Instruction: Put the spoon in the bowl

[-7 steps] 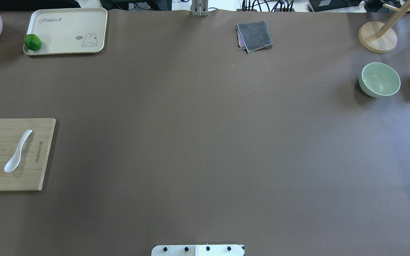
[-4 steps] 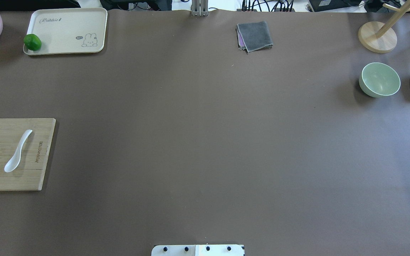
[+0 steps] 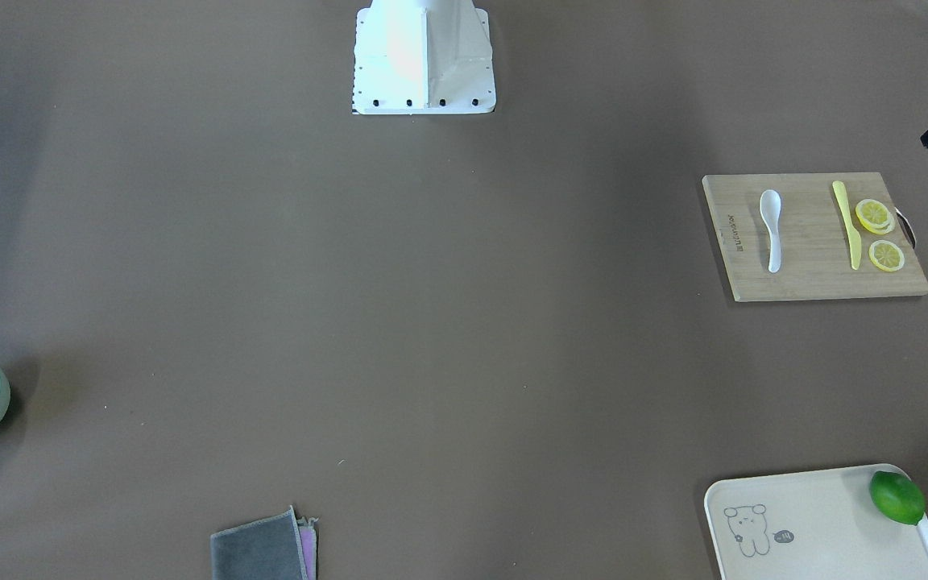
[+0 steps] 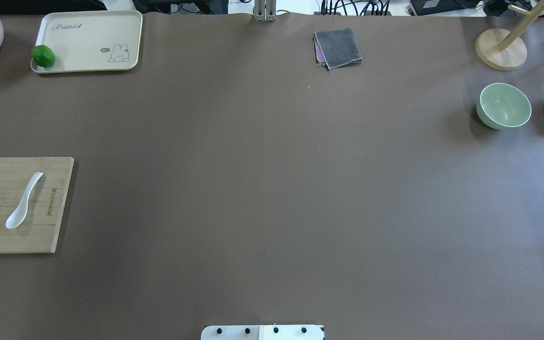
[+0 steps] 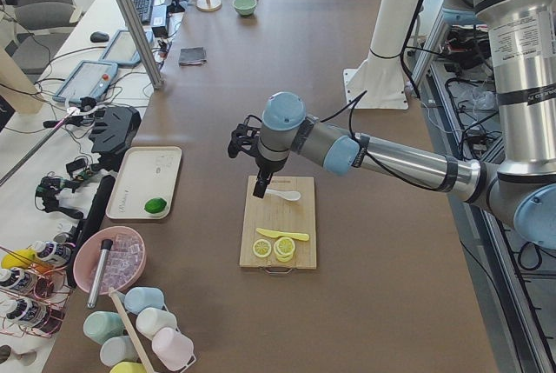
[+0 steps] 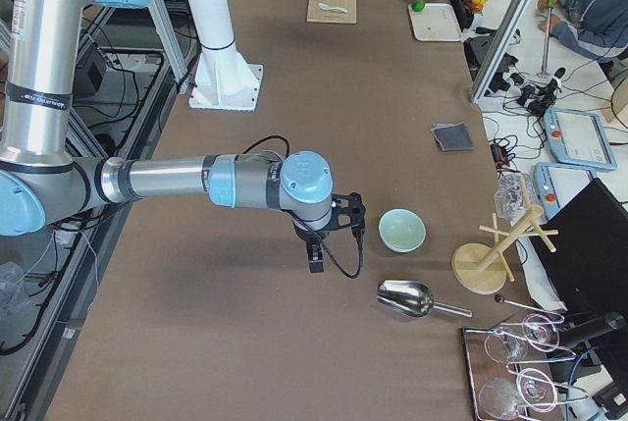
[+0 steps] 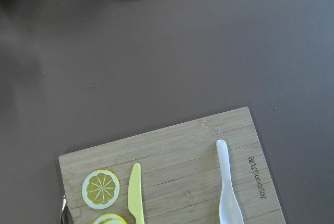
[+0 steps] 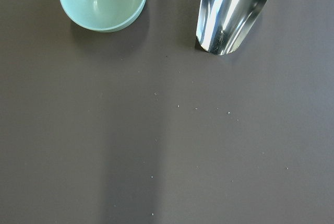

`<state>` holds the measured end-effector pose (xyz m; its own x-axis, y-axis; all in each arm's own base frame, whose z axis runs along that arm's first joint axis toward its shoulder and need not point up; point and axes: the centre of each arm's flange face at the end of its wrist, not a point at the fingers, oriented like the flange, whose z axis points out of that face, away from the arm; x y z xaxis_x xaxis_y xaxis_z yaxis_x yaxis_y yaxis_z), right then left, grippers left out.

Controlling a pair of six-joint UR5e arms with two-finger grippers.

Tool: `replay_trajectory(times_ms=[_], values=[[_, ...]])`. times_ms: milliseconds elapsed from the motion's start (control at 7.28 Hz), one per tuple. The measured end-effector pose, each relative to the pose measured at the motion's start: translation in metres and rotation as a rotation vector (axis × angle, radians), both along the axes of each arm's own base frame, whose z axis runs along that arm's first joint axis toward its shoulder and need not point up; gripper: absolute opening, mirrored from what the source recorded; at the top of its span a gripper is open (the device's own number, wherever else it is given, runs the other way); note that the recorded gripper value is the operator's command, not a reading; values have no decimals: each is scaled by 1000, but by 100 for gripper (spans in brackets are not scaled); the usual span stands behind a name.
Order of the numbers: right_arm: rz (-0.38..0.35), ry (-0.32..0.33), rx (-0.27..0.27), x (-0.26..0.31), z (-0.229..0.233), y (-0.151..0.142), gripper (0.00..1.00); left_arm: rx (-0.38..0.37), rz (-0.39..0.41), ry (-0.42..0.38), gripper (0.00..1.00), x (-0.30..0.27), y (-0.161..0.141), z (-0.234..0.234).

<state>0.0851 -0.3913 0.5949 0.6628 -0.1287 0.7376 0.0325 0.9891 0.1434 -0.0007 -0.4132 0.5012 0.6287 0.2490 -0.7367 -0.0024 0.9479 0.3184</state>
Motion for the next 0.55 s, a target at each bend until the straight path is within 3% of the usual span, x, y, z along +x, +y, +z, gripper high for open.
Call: replay_trajectory(times_ms=[550], values=[[-6,-7,14,-4,-3,-4,100,-25,8,5,97,3,-5,11]])
